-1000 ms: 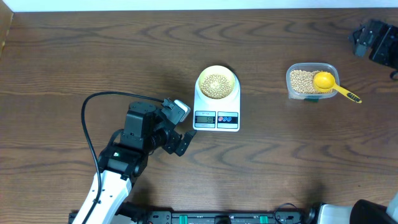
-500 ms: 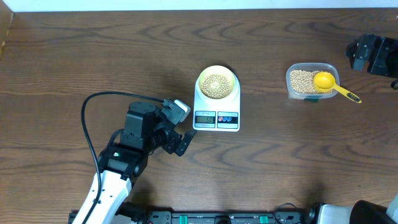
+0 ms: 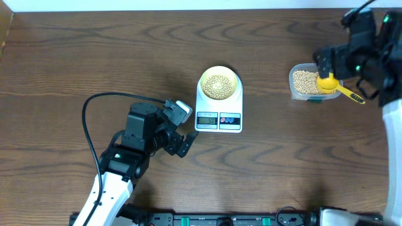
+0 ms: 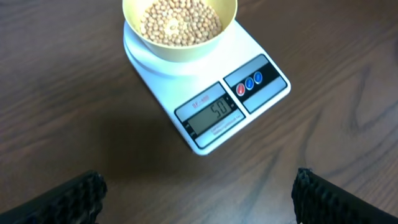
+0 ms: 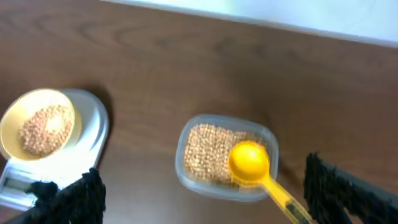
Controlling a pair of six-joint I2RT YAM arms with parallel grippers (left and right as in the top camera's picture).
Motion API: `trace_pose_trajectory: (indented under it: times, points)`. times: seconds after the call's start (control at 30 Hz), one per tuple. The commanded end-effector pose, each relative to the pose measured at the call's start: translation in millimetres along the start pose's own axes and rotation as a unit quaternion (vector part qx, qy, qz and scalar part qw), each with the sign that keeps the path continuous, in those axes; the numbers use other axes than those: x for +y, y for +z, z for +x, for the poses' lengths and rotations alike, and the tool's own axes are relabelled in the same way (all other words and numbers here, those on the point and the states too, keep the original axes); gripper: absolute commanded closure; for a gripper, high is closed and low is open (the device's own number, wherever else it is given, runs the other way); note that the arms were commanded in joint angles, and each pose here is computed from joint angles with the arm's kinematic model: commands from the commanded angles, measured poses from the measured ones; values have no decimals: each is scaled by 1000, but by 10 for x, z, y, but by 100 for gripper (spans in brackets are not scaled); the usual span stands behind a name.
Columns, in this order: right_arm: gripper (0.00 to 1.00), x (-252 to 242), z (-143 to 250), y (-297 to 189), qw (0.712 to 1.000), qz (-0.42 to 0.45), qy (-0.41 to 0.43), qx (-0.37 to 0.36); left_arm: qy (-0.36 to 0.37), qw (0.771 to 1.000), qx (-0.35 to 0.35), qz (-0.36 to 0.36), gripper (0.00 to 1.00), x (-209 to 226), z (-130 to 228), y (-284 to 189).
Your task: Scoop item into bowl and weigh 50g on scale
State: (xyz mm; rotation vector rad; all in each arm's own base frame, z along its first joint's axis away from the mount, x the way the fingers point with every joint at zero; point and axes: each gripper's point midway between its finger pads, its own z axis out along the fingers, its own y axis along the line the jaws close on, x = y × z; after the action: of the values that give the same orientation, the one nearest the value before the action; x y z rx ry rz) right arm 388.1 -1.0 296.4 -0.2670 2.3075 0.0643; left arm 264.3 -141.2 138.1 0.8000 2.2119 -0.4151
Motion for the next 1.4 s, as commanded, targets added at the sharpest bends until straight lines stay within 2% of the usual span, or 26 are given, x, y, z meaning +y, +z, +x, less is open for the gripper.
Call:
trace_pose_trajectory:
  times: [0.0,0.17,0.3,0.67,1.0,1.13,1.23,1.37]
  points:
    - [1,1,81,-212,998,30,-27,-47,6,1000,0,-5,2,24,-8,-5]
    - [1,75,217,-298,987,49,-46,-147,6,1000,0,-5,3,24,-8,-5]
    - [1,168,472,-469,970,69,-60,-223,6,1000,0,-5,3,24,-8,-5]
    - [1,465,1239,-474,926,93,-88,-355,6,1000,0,-5,2,24,-8,-5]
    - [1,566,1638,-297,912,90,-93,-390,6,1000,0,-5,2,24,-8,-5]
    - [1,575,1723,-230,918,86,-92,-375,6,1000,0,-5,2,24,-8,-5]
    - [1,594,1907,-61,937,74,-88,-329,6,1000,0,-5,2,24,-8,-5]
    - [1,591,1907,-62,939,67,-67,-331,6,1000,0,-5,2,24,-8,-5]
